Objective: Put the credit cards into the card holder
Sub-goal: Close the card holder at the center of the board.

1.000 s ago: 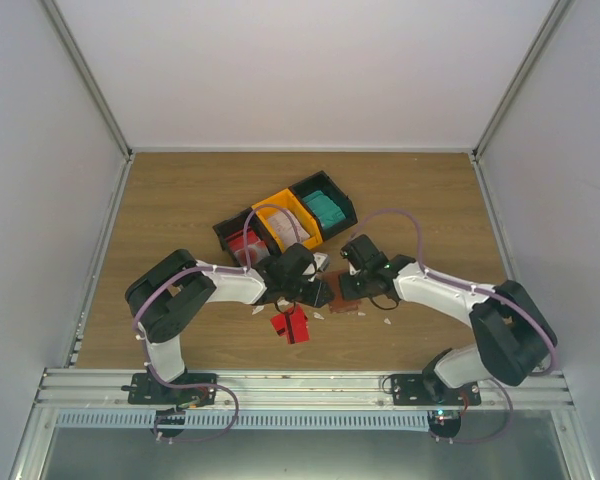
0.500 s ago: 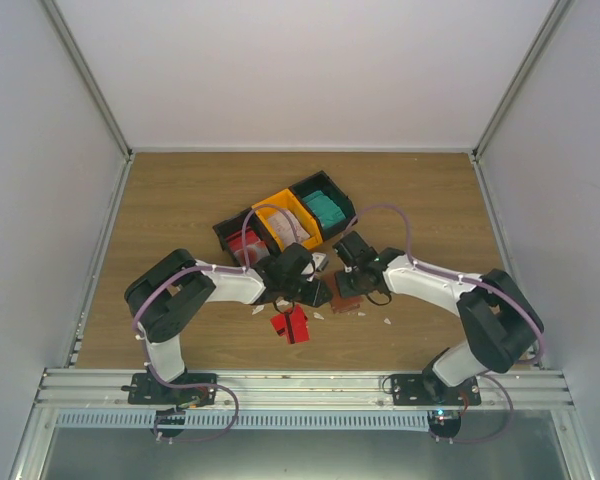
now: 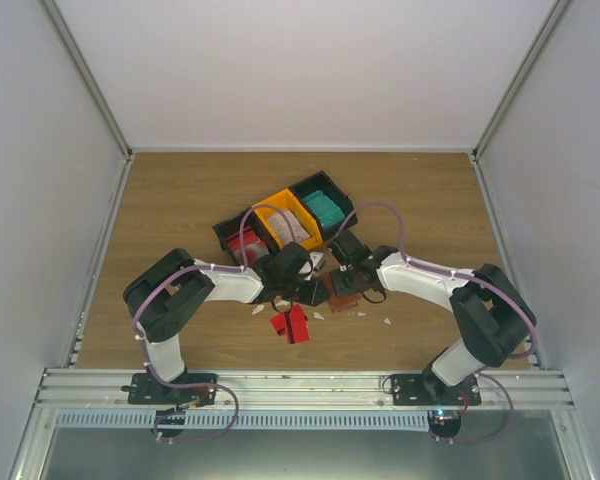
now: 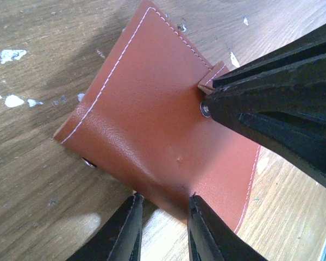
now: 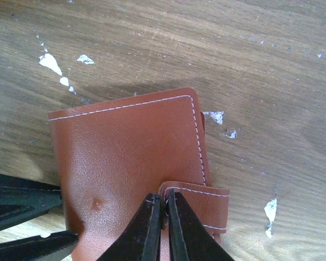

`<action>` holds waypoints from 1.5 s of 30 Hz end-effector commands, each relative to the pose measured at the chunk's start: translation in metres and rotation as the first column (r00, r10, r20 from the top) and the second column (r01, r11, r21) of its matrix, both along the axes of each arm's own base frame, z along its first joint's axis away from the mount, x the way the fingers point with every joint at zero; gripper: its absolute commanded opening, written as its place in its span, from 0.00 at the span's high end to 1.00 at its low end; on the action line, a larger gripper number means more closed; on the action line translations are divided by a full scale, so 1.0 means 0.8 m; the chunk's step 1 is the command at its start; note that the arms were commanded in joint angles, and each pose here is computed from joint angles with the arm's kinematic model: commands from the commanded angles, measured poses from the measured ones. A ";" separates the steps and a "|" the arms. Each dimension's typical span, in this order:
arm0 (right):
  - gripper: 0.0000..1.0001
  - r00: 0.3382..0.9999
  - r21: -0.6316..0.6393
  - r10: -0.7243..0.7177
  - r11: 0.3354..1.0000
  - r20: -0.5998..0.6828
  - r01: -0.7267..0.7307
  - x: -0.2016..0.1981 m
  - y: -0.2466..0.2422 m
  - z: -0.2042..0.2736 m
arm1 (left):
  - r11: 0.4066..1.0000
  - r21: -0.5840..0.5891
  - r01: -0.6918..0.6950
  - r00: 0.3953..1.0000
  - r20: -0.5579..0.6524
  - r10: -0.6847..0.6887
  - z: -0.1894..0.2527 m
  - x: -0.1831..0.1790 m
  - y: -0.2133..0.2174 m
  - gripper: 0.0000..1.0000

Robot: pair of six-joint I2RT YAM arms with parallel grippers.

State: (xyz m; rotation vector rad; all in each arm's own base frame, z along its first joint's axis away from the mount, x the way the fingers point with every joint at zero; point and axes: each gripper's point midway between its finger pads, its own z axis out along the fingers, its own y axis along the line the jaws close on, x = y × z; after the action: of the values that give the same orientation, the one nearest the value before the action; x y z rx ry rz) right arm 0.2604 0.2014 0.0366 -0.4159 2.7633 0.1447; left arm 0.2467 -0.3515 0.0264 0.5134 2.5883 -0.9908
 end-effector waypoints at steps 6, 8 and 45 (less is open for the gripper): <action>0.91 1.000 0.024 -0.018 1.000 -0.025 0.019 -0.007 0.011 0.000 | 0.998 0.065 -0.018 0.999 -0.042 0.021 -0.028 -0.008 0.021 0.74; 0.90 0.999 0.018 -0.030 0.999 -0.022 0.031 -0.006 0.009 0.001 | 0.998 0.065 -0.018 0.999 -0.042 0.021 -0.028 -0.008 0.021 0.74; 1.00 0.996 0.022 -0.022 0.999 -0.090 0.024 -0.020 0.011 -0.029 | 0.997 0.077 -0.012 0.999 -0.052 0.016 -0.034 -0.010 0.022 0.75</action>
State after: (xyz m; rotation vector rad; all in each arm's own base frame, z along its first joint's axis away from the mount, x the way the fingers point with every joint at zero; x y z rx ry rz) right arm 0.2614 0.2054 0.0367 -0.3330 2.7666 0.1569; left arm 0.2463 -0.3506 0.0255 0.5124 2.5915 -0.9943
